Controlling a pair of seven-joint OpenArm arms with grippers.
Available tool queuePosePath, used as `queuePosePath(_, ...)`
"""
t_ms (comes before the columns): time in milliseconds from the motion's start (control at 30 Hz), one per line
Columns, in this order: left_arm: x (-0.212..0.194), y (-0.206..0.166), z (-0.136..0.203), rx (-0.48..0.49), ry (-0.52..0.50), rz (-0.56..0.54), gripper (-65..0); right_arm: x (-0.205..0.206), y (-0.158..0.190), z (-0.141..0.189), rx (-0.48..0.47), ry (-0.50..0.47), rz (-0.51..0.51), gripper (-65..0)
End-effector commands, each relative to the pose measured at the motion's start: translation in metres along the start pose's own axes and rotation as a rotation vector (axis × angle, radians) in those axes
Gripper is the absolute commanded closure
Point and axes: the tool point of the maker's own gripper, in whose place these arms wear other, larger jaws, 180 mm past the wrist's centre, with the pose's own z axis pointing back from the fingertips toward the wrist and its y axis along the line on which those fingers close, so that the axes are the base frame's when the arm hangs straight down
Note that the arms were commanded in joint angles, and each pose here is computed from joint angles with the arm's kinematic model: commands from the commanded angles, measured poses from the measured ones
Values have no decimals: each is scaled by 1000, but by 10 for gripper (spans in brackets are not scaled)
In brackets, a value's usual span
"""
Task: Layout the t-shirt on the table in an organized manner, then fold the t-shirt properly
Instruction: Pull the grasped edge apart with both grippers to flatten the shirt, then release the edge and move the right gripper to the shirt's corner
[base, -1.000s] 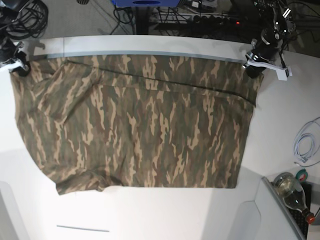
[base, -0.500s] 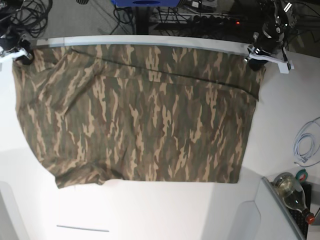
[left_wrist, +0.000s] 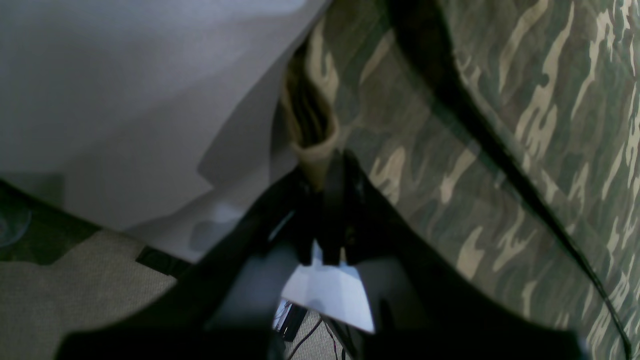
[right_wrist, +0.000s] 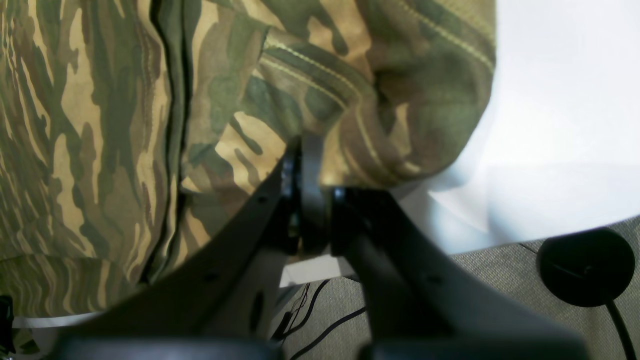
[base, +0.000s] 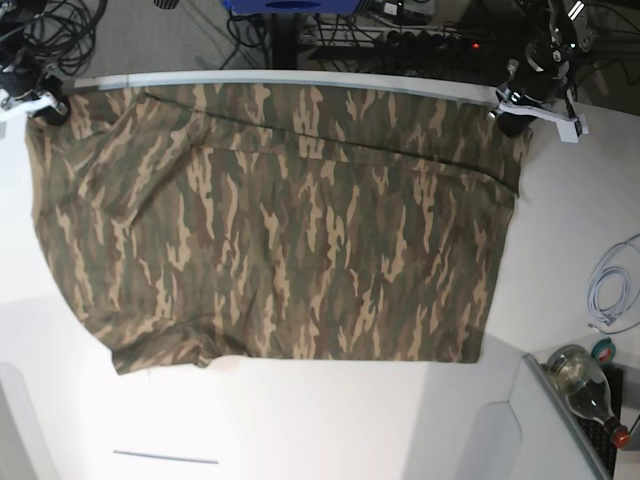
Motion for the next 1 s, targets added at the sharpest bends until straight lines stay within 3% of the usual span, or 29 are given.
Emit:
queuePosePath(0, 18, 5, 3, 12, -49, -14, 0, 18, -5, 7, -10, -54, 15, -39)
queuePosePath(33, 18, 5, 3, 12, -49, -15, 0, 18, -5, 7, -10, -53, 15, -72)
queuePosePath(167, 17, 6, 4, 14, -47, -16, -21, 19, -9, 10, -18, -65, 1, -335)
queuePosePath(233, 20, 10, 5, 21, -57, -9, -138, 17, -16, 16, -36, -101, -55, -447)
queuePosePath(267, 22, 15, 8, 35, -68, 2, -186, 21, -19, 21, -48, -126, -64, -471)
queuePosePath(467, 41, 38, 18, 91, -127, 39, -377, 50, -16, 41, -83, -213, 2, -474)
queuePosePath(567, 53, 49, 23, 113, -157, 36, -402, 66, -13, 47, -91, -245, 36, -474)
queuePosePath(667, 90, 73, 37, 171, -255, 70, -403, 107, -12, 51, -91, -303, 84, -479)
queuePosePath(767, 131, 89, 55, 209, -357, 66, -405, 155, -1, 29, -74, -306, 168, -482)
queuePosePath(967, 179, 59, 85, 159, -468, -89, -398, 219, 51, -47, 35, -300, 297, -482)
